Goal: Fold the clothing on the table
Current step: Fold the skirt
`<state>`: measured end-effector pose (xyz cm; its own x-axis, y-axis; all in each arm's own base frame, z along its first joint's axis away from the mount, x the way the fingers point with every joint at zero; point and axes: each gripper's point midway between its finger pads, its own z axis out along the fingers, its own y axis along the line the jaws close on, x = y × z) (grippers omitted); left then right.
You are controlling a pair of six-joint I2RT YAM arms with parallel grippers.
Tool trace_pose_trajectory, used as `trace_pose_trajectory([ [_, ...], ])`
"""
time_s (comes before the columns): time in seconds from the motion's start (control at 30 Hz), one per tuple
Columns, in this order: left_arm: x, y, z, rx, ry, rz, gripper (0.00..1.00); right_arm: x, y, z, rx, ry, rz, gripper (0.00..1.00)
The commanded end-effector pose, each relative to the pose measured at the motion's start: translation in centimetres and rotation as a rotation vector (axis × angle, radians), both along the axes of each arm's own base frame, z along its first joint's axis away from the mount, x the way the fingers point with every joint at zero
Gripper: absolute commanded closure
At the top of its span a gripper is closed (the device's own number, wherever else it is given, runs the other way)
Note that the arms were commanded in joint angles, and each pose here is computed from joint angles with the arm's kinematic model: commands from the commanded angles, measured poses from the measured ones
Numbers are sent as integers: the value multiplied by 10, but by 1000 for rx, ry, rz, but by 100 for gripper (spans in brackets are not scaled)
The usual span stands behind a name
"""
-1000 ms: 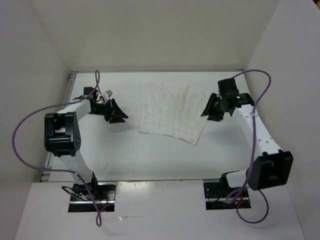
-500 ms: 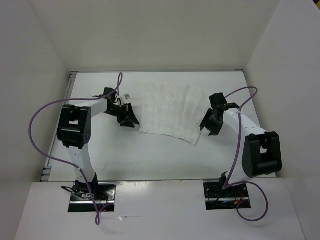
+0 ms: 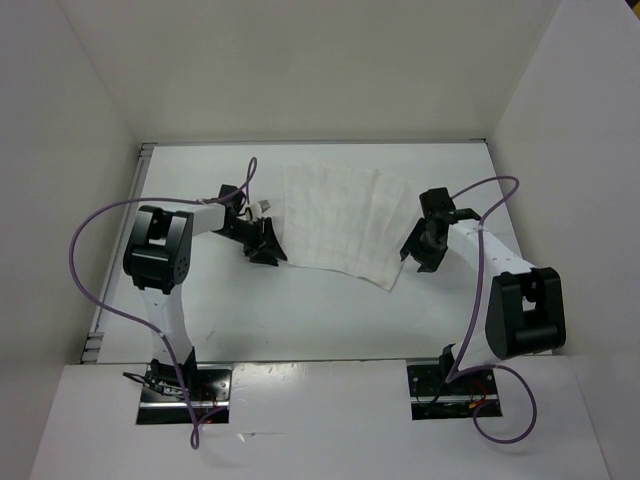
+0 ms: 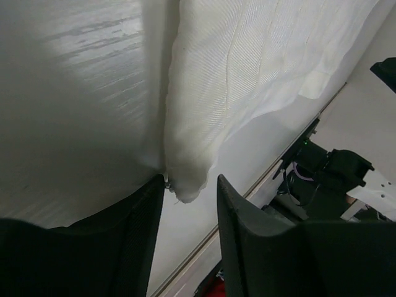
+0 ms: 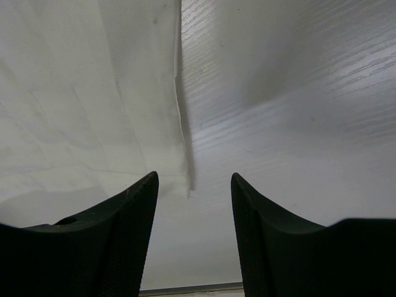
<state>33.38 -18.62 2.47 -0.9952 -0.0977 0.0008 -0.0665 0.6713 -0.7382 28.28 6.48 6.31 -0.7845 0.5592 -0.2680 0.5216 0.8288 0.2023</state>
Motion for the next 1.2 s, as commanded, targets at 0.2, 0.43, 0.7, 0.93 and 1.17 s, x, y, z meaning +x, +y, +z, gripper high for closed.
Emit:
trace_pose_trajectory([
  [0.2, -10, -3, -40, 77, 59, -6, 92, -6, 9, 0, 4, -19, -34, 45],
  [0.43, -3, 1, -16, 107, -10, 7, 100, -14, 27, -28, 31, 38, -36, 45],
  [0.7, -9, 3, -14, 109, -8, 0, 100, -22, 33, -55, 51, 99, -48, 45],
  [0.93, -13, 4, -16, 111, -6, -7, 100, -18, 48, -68, 84, 109, -26, 53],
  [1.17, -12, 2, -24, 101, 5, -10, 100, -26, 69, -82, 100, 143, 25, 100],
])
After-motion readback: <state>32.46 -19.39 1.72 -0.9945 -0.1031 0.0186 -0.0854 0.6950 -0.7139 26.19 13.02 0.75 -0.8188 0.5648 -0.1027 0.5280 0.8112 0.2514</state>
